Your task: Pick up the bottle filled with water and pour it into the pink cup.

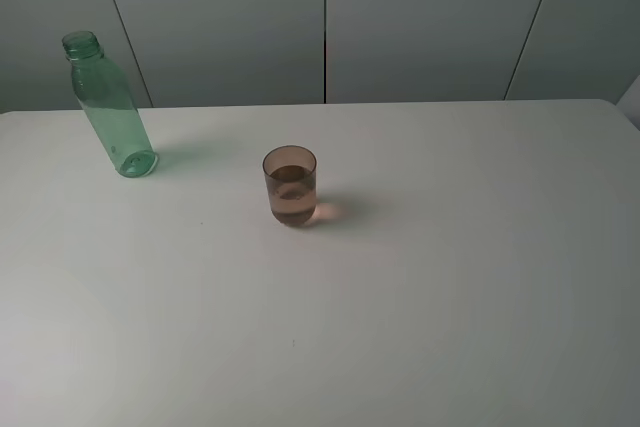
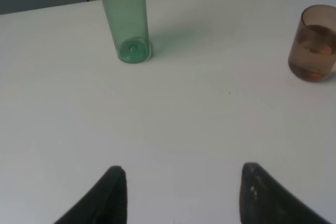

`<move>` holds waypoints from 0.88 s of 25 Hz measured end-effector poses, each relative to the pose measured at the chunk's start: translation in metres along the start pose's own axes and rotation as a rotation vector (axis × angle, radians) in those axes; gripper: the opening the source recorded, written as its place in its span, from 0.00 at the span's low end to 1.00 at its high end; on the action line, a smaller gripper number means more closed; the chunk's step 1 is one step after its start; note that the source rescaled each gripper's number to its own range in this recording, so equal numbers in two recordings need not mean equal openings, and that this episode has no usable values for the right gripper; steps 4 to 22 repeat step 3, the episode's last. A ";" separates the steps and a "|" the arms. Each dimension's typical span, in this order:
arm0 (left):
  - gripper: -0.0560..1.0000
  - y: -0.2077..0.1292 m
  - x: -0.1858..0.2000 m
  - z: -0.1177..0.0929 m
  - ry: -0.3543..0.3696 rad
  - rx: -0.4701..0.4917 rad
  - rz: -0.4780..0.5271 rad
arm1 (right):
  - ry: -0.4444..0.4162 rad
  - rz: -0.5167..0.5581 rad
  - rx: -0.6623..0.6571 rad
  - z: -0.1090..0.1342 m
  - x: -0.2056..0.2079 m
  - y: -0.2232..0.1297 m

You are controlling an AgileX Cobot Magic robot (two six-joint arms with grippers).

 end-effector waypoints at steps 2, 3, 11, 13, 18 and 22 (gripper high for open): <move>0.06 0.000 0.000 0.000 0.002 -0.001 0.001 | 0.000 0.000 0.000 0.000 0.000 0.000; 0.05 0.000 0.000 0.000 0.002 0.001 0.001 | 0.000 0.000 0.000 0.000 0.000 0.000; 0.05 0.000 0.000 0.000 0.002 0.001 0.001 | 0.000 0.000 0.000 0.000 0.000 0.000; 0.05 0.000 0.000 0.000 0.002 0.001 0.001 | 0.000 0.000 0.000 0.000 0.000 0.000; 0.05 0.000 0.000 0.000 0.002 0.001 0.001 | 0.000 0.000 0.000 0.000 0.000 0.000; 0.05 0.000 0.000 0.000 0.002 0.001 0.001 | 0.000 0.000 0.000 0.000 0.000 0.000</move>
Point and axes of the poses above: a point on each arm's last joint axis where the gripper is mounted, x pointing back along that axis away from the gripper, z along the wrist's bending axis when the last joint is at zero, y = z × x, the point moved 9 cm from there along -x, pointing out along that axis toward the gripper, and after that the axes turned 9 degrees about -x, right-handed, at the moved point
